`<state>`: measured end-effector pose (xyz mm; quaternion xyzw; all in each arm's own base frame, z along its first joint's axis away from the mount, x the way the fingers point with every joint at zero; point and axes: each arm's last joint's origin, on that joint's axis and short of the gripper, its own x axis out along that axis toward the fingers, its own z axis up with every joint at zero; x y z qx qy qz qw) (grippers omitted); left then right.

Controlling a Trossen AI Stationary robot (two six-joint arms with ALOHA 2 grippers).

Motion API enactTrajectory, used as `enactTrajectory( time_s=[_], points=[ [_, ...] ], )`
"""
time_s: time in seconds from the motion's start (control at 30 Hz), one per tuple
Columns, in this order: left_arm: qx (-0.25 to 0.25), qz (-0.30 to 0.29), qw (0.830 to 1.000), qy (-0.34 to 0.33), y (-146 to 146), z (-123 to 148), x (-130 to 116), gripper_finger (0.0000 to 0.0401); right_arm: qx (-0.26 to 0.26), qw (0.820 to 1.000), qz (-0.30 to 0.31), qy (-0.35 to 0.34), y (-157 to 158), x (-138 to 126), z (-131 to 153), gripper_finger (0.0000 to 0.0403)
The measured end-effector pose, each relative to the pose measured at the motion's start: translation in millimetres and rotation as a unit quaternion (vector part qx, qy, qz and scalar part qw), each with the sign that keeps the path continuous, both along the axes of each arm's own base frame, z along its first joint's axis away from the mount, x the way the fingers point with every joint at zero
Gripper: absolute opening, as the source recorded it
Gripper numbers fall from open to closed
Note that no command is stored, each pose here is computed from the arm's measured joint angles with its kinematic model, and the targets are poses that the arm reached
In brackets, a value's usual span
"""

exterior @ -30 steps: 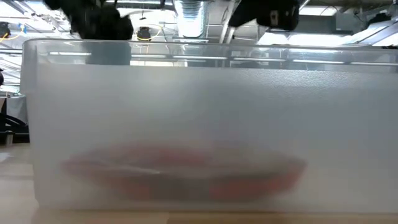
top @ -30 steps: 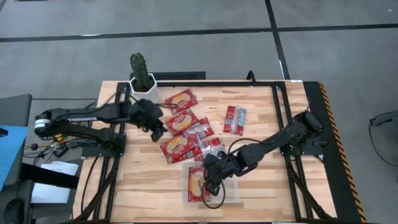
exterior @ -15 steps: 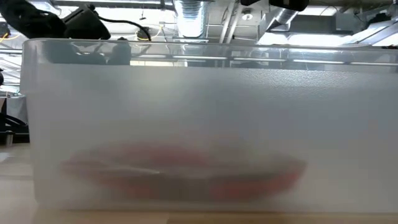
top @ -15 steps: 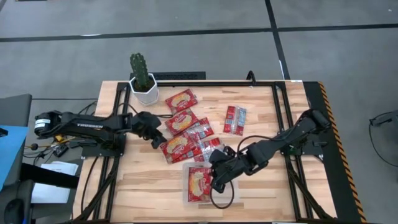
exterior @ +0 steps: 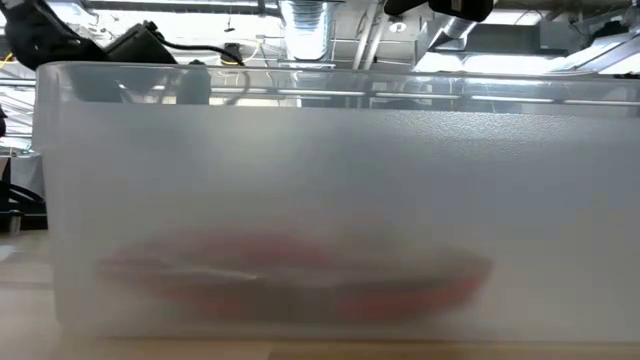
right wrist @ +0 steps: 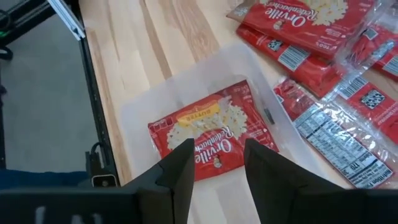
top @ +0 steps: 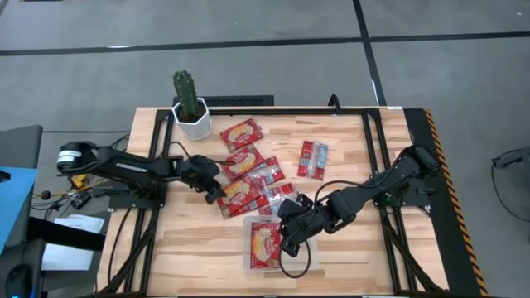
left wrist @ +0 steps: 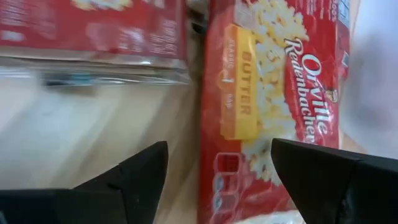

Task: Sort popcorn bags into baskets
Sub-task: Put the red popcorn bag into the transparent bin

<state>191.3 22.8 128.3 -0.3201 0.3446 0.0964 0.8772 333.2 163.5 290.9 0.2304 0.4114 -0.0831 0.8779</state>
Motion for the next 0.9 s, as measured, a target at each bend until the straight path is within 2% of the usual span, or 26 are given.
enactTrajectory(
  time_s=[0.17,0.27,0.4,0.53,0.6,0.63,0.83,0.9],
  points=[
    [-0.035,-0.025,0.999,0.006,-2.9,-15.1,12.0,0.0270,0.000,1.000,0.000,0.001,-0.1,-0.1,-0.1,0.0168],
    [-0.046,-0.037,0.998,0.024,-5.3,-25.6,15.7,0.0244,-0.001,1.000,0.000,0.001,-0.1,-0.2,-0.1,0.0165],
    [-0.051,-0.042,0.997,0.027,-8.2,-34.9,20.3,0.0169,-0.003,1.000,0.001,0.001,-0.1,-0.2,-0.2,0.0156],
    [-0.053,-0.037,0.997,0.029,-8.9,-37.6,21.8,0.0073,-0.007,1.000,-0.005,0.000,-3.3,1.2,-0.2,0.0150],
    [-0.062,-0.029,0.997,0.026,-8.8,-36.4,21.9,0.0026,-0.013,1.000,-0.020,-0.005,-6.1,2.4,0.0,0.0148],
    [-0.067,-0.023,0.997,0.023,-8.8,-34.9,21.7,0.0016,-0.018,0.999,-0.033,-0.007,-8.3,3.1,0.0,0.0148],
    [-0.114,0.002,0.993,-0.032,-10.1,-6.3,20.4,0.0007,-0.039,0.990,-0.133,-0.033,-20.5,6.4,0.6,0.0160],
    [-0.117,0.015,0.990,-0.072,-9.3,10.6,21.0,0.0005,-0.047,0.984,-0.166,-0.049,-22.2,6.6,1.4,0.0167]
  ],
)
